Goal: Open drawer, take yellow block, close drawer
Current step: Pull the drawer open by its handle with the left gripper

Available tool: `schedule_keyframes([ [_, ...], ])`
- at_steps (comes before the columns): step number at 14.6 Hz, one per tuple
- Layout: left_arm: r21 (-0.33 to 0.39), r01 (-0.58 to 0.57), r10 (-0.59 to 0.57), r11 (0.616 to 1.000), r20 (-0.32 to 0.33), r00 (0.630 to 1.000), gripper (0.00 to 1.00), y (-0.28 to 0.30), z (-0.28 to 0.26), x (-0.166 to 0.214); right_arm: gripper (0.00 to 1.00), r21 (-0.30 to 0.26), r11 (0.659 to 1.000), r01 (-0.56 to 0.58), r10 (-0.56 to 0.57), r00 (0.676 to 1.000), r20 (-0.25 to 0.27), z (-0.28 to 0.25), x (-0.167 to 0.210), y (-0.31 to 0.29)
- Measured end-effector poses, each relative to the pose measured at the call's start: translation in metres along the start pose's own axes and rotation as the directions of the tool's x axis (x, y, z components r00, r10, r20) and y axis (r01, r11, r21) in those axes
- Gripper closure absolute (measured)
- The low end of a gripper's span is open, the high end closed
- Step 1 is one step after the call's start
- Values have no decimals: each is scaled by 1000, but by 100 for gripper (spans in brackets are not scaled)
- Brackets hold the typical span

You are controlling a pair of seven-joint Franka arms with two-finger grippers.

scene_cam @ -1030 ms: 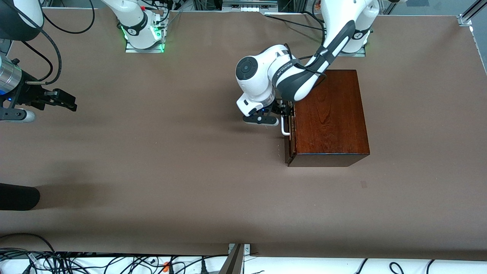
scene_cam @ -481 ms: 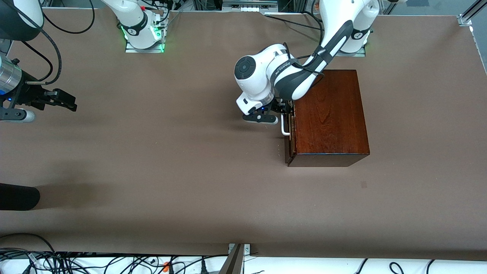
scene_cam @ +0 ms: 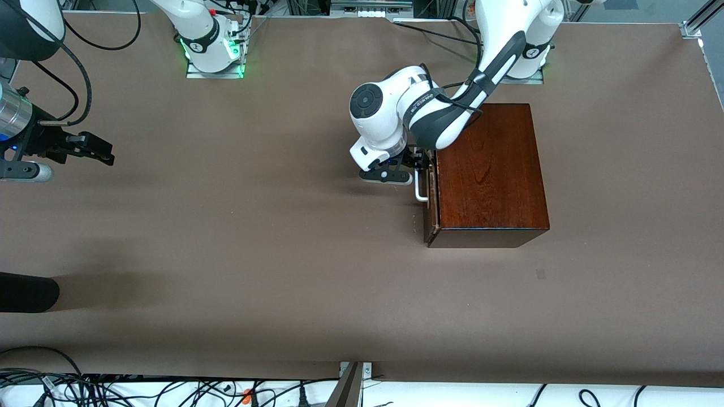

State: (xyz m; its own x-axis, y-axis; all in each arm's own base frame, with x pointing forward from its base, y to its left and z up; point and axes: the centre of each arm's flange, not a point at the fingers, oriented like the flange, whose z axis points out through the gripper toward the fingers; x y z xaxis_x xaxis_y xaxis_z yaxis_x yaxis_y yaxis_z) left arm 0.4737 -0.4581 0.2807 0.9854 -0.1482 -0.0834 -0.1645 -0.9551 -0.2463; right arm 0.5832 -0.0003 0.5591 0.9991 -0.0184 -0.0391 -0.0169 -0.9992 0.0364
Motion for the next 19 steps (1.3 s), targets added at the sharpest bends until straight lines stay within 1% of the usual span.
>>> schedule_keyframes([
  [5,-76,31,-33,997,-35,999,0,17,-9,0,0,0,1000,0,0,1000,0,0,0,0],
  [8,-117,47,-50,992,-23,998,0,29,-14,5,0,0,1000,0,0,1000,0,0,0,0],
  [11,-124,61,-63,990,-15,998,0,31,-15,7,0,0,1000,0,0,1000,-1,0,0,0],
  [14,-169,60,-65,984,-22,998,0,45,-23,8,0,0,1000,0,0,1000,-2,-1,0,0],
  [19,-194,56,-63,979,-29,998,0,63,-27,10,0,0,1000,0,0,1000,-3,-1,0,0],
])
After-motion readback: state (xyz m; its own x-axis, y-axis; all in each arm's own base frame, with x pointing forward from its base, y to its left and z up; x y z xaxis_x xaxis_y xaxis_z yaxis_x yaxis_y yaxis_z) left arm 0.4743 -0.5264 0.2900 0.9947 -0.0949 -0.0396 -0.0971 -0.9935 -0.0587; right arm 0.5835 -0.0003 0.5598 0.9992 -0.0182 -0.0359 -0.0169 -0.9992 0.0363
